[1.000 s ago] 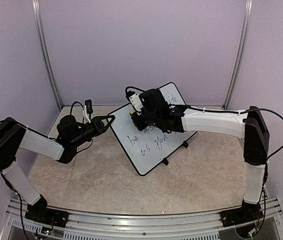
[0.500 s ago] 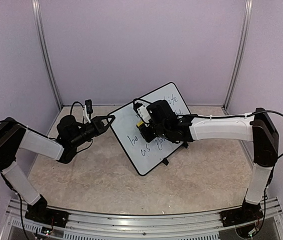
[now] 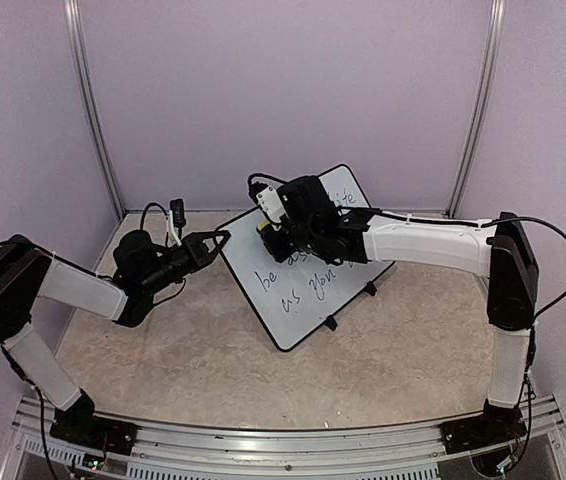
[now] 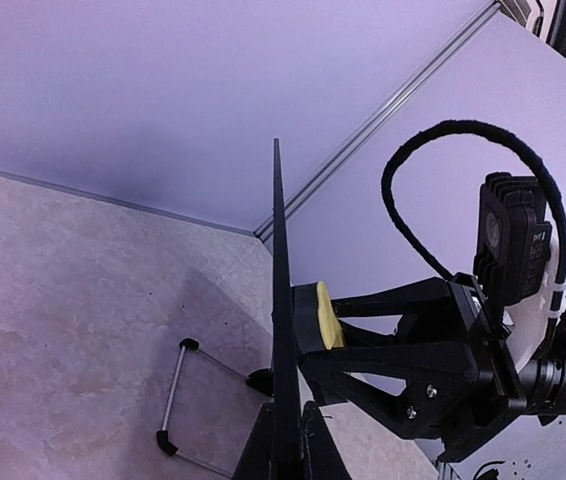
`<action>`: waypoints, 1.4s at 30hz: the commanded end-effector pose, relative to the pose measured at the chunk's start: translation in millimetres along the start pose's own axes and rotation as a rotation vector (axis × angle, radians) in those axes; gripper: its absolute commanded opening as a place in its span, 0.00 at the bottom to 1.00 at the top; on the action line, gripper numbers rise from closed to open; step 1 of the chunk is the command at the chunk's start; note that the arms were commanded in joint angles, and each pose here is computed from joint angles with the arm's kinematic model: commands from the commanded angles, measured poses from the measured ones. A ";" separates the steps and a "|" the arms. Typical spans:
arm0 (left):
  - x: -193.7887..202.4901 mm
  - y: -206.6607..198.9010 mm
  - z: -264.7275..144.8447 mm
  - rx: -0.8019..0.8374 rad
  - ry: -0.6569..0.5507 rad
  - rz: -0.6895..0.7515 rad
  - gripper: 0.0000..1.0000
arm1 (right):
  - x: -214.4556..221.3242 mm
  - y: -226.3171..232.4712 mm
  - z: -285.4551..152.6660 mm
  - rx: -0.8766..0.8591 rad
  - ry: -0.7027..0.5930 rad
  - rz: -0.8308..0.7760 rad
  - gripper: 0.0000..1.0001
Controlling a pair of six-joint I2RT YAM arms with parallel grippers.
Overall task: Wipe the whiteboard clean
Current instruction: Erase the whiteboard at the center of the board.
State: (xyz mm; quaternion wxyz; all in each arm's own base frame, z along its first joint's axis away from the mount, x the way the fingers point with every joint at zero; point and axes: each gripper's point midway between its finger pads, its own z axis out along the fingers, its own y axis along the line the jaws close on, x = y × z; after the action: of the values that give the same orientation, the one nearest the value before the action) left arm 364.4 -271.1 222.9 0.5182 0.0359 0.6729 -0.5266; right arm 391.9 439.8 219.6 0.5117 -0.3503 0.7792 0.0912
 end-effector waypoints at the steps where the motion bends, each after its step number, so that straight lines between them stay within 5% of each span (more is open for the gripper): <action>1: 0.8 -37.0 -4.5 0.132 0.027 0.064 0.00 | 40.7 12.1 15.2 -0.029 0.101 -0.035 0.13; 14: 0.2 -38.9 -4.0 0.142 0.026 0.061 0.00 | 104.4 8.3 -20.3 -0.039 0.211 0.018 0.13; 31: -0.2 -39.8 -5.3 0.141 0.024 0.066 0.00 | 19.7 -21.2 16.2 0.045 0.075 0.031 0.14; 42: -0.5 -39.5 -5.2 0.141 0.022 0.062 0.00 | 92.6 -8.6 -2.6 -0.011 0.206 0.062 0.13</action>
State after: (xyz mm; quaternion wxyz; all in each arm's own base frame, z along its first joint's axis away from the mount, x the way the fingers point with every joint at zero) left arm 362.3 -271.0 222.4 0.5169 0.0391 0.6749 -0.5251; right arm 393.2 415.0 203.0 0.4966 -0.3210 0.8005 0.0974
